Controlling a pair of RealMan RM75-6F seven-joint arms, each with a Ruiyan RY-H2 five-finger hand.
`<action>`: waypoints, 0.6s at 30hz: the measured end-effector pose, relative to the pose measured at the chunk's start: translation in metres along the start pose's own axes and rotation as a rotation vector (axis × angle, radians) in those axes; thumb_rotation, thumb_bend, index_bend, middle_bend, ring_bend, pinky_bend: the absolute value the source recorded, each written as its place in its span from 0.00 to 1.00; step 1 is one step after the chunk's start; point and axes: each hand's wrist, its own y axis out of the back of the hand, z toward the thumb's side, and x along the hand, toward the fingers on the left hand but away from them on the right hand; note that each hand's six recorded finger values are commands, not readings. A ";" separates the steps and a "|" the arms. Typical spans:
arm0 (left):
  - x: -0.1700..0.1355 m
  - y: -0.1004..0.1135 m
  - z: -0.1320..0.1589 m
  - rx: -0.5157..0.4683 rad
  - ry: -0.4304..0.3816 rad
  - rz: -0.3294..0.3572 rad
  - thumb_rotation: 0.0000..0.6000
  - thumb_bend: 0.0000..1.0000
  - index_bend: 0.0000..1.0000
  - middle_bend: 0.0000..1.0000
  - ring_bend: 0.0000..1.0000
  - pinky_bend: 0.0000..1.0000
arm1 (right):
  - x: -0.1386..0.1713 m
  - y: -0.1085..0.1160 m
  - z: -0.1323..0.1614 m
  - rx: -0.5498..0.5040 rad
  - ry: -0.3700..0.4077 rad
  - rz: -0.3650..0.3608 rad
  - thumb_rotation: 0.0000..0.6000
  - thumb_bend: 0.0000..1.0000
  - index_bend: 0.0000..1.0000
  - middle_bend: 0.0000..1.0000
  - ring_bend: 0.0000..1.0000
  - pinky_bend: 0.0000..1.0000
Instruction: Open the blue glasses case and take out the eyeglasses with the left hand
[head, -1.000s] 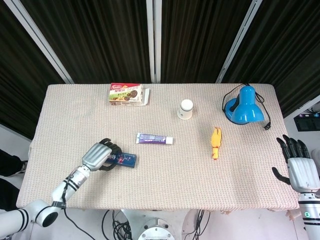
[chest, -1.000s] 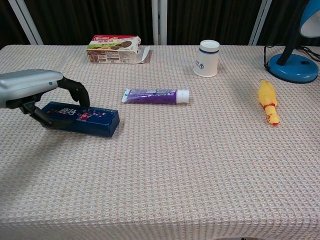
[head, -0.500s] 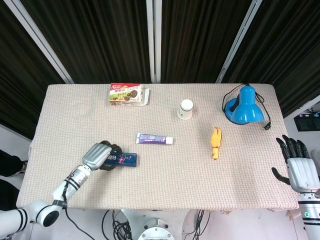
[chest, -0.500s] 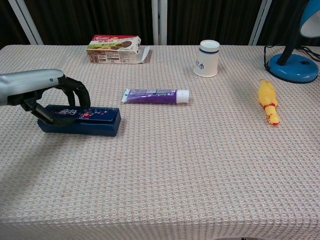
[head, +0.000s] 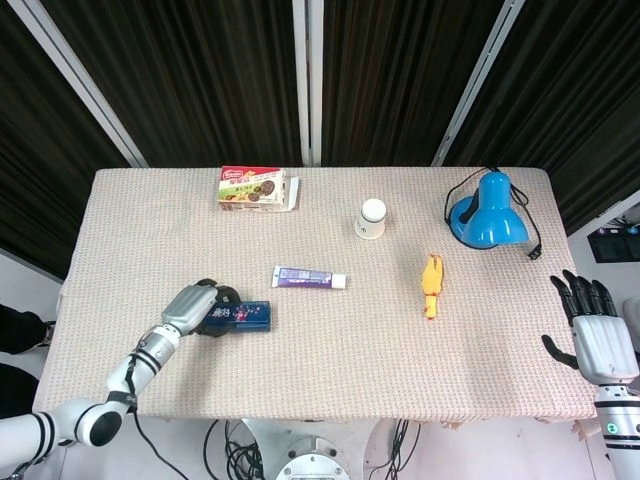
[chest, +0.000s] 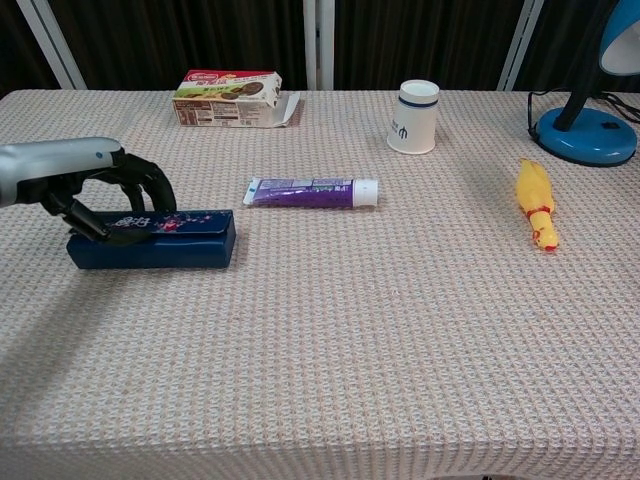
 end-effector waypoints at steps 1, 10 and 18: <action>0.001 0.001 0.000 -0.009 0.011 -0.003 1.00 0.57 0.34 0.88 0.36 0.14 | 0.000 0.000 0.000 0.000 0.001 0.000 1.00 0.19 0.00 0.00 0.00 0.00; 0.009 0.013 0.002 -0.101 0.091 -0.047 1.00 0.57 0.34 0.84 0.36 0.15 | -0.001 0.000 0.001 0.001 0.003 0.002 1.00 0.19 0.00 0.00 0.00 0.00; 0.016 0.014 -0.004 -0.141 0.150 -0.124 1.00 0.55 0.32 0.31 0.16 0.16 | -0.001 -0.003 0.003 0.009 0.007 0.016 1.00 0.19 0.00 0.00 0.00 0.00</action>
